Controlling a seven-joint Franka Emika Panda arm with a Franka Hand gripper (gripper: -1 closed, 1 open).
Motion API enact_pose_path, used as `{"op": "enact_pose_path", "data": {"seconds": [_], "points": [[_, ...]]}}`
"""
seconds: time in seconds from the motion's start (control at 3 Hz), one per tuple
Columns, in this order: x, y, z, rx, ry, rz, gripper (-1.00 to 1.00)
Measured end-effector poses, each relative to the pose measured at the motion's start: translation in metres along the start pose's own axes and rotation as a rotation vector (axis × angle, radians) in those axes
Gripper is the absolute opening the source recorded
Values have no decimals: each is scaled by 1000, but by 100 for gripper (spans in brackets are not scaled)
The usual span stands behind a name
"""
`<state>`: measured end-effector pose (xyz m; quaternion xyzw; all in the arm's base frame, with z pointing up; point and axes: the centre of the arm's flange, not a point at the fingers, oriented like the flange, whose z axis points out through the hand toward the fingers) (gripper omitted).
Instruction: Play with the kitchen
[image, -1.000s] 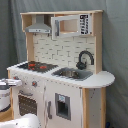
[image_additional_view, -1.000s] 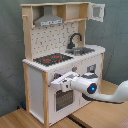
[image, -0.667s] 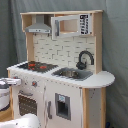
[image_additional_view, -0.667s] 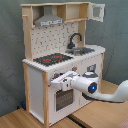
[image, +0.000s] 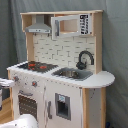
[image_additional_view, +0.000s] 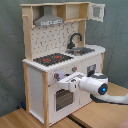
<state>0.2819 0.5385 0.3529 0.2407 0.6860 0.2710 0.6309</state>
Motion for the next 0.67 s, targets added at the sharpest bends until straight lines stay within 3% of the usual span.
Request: {"op": "enact_pose_path", "data": {"seconds": [0.33, 0.67], "points": [[-9, 17, -32, -18, -10, 29, 100], [-6, 6, -52, -13, 3, 76, 100]]}}
